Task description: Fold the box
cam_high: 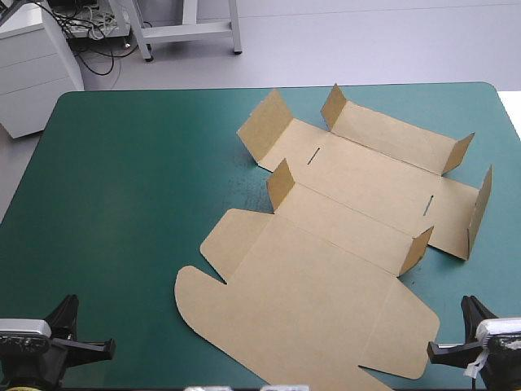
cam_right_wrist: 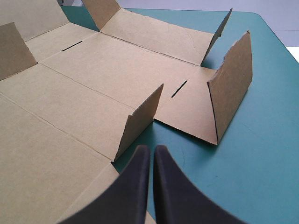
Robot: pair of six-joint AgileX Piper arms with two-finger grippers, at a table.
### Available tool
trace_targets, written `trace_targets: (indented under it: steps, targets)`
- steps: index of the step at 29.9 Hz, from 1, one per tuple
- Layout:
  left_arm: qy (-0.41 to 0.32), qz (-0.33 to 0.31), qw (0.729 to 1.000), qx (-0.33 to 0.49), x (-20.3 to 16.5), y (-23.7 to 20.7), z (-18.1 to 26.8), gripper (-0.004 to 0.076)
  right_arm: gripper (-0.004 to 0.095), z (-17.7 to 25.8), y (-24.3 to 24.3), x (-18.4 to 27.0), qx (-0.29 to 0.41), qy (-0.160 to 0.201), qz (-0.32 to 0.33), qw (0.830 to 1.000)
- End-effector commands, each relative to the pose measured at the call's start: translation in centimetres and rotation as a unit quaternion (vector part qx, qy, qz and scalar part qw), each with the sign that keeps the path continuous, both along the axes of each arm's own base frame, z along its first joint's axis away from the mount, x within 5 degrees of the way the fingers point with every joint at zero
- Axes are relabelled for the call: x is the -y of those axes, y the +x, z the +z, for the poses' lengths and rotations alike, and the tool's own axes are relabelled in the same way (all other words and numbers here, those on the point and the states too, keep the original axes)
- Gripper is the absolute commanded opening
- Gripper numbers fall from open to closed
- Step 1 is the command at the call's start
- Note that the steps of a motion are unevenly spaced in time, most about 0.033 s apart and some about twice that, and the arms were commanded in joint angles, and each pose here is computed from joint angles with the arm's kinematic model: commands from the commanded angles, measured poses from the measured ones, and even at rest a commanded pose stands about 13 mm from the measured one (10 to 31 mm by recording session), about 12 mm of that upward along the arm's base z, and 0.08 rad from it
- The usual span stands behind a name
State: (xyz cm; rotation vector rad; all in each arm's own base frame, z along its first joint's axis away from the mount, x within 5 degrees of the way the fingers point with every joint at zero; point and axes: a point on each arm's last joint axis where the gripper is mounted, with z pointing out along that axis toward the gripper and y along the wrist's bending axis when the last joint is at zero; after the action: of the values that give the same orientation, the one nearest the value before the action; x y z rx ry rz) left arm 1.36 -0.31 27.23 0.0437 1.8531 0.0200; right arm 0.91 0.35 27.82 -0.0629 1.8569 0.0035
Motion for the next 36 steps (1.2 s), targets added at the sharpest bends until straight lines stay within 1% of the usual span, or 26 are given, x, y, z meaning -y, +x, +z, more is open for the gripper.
trace_targets:
  steps: [1,4,9,10,12,14,20,25,28,31,33,36]
  targets:
    - [-0.004,0.0,0.998,0.058,0.0,-0.4,1.4,-0.0032,0.0121,1.6,-0.7,0.0,0.066,-0.006,-0.004,0.998]
    - [-0.004,0.0,0.998,0.058,0.0,-0.4,1.4,-0.0032,0.0257,1.6,-0.7,0.0,0.066,-0.006,-0.004,0.998]
    - [-0.003,-0.001,0.998,0.058,0.0,-0.4,1.4,-0.0032,0.0534,1.6,-0.7,0.0,0.066,-0.006,-0.003,0.998]
    - [-0.003,-0.001,0.998,0.058,0.0,-0.4,1.4,-0.0032,0.0578,1.6,-0.7,0.0,0.066,-0.006,-0.003,0.998]
    - [-0.004,0.0,0.998,0.058,0.0,-0.4,1.4,-0.0032,0.0633,1.6,-0.7,0.0,0.066,-0.006,-0.003,0.998]
    - [-0.004,0.0,0.998,0.058,0.0,-0.4,1.4,-0.0032,0.0653,1.6,-0.7,0.0,0.066,-0.006,-0.003,0.998]
    - [-0.003,-0.001,0.998,0.058,0.0,-0.4,1.4,-0.0032,0.0654,1.5,-0.6,0.0,0.06,-0.006,-0.004,0.998]
    - [-0.003,-0.001,0.998,0.058,0.0,-0.4,1.4,-0.0032,0.0654,2.1,0.1,0.0,0.012,0.011,-0.007,1.0]
    - [-0.004,0.0,0.998,0.058,0.0,-0.4,1.4,-0.0032,0.0654,3.4,1.2,0.0,-0.028,0.037,-0.015,0.999]
    - [-0.004,0.0,0.998,0.058,0.0,-0.4,1.4,-0.0032,0.0654,4.9,2.7,0.0,-0.057,0.073,-0.026,0.995]
    - [-0.004,0.0,0.998,0.058,0.0,-0.4,1.4,-0.0032,0.0654,5.9,3.8,-0.1,-0.084,0.082,-0.026,0.993]
    - [-0.004,0.0,0.998,0.058,0.0,-0.4,1.4,-0.0032,0.0654,6.8,6.2,-0.3,-0.144,0.11,-0.031,0.983]
